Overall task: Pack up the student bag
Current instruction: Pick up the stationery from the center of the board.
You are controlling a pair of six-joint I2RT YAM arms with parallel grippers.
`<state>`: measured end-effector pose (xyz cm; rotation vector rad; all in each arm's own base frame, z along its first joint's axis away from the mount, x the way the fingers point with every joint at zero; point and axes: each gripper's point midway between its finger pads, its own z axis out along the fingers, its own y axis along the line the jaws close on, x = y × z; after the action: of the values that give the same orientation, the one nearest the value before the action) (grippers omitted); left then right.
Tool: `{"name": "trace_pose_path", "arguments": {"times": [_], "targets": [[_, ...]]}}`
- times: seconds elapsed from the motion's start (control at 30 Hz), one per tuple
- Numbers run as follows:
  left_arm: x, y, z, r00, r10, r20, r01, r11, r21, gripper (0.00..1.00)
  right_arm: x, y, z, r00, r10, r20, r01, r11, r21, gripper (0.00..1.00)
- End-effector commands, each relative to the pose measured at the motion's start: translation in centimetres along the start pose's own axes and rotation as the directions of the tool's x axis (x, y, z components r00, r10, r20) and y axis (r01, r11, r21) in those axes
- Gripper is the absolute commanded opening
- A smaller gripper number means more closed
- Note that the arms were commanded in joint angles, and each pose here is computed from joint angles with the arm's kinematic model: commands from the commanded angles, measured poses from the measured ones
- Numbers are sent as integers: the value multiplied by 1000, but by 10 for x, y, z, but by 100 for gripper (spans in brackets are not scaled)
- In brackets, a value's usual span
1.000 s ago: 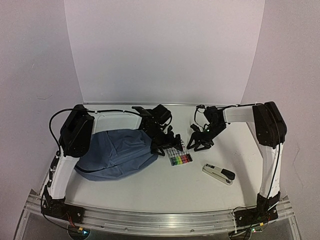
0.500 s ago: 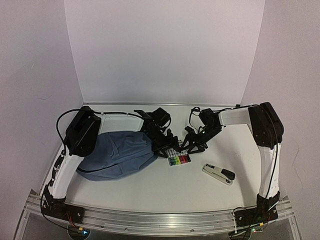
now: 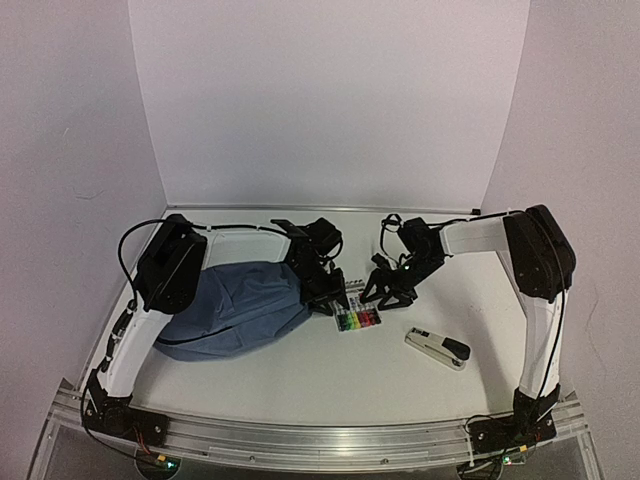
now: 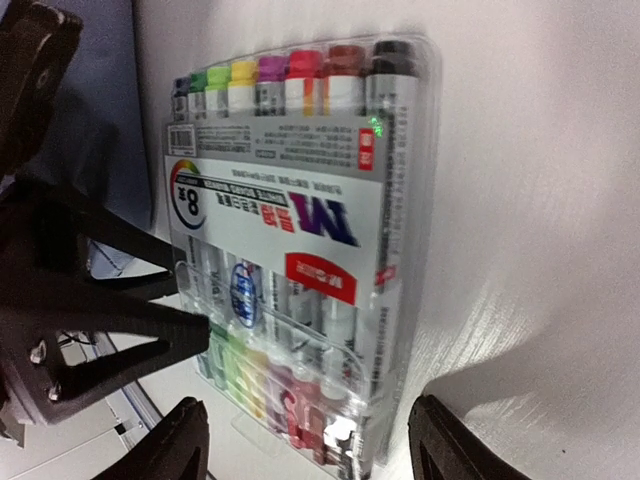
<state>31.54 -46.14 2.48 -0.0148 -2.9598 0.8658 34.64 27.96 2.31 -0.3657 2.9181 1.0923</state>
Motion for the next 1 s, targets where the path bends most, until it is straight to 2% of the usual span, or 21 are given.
{"name": "trace_pose_path", "arguments": {"times": [0.0, 0.17, 0.3, 0.4, 0.5, 0.57, 0.63, 0.67, 0.73, 0.8, 0.9, 0.97], "targets": [[6, 30, 25, 996, -47, -80, 47, 999, 8, 33, 33, -34, 39, 986, 100, -136, -101, 995, 0, 67], [5, 12, 26, 996, 12, -88, -2, 994, 107, 26, 32, 1, 45, 980, 84, -180, -118, 974, -191, 61], [6, 13, 26, 996, 6, -92, 5, 992, 127, 22, 21, 46, 15, 991, -16, -134, -32, 936, -350, 51], [4, 14, 24, 996, 4, -88, 8, 991, 134, 22, 20, 74, -10, 992, -84, -89, 40, 908, -417, 45], [3, 13, 24, 996, 9, -87, 4, 990, 139, 22, 22, 77, -15, 992, -99, -75, 59, 907, -416, 35], [3, 12, 25, 996, 9, -91, 4, 990, 141, 21, 24, 69, -11, 993, -87, -76, 51, 921, -387, 34], [3, 12, 25, 996, 12, -89, 1, 990, 142, 21, 23, 63, -9, 995, -81, -60, 55, 933, -355, 36], [3, 13, 24, 996, 12, -87, 1, 990, 142, 21, 22, 62, -10, 996, -73, -42, 54, 939, -339, 41], [3, 11, 22, 996, 16, -82, -4, 989, 147, 21, 13, 64, -16, 997, -60, 37, 69, 943, -327, 47], [4, 11, 22, 997, 19, -81, -6, 989, 150, 21, -1, 69, -24, 990, -61, 130, 101, 940, -326, 47], [4, 10, 22, 996, 28, -82, -15, 987, 158, 21, -10, 63, -19, 987, -27, 161, 74, 953, -294, 37], [3, 7, 21, 996, 40, -77, -27, 985, 168, 21, -13, 56, -14, 987, -24, 162, 68, 959, -274, 22]]}}
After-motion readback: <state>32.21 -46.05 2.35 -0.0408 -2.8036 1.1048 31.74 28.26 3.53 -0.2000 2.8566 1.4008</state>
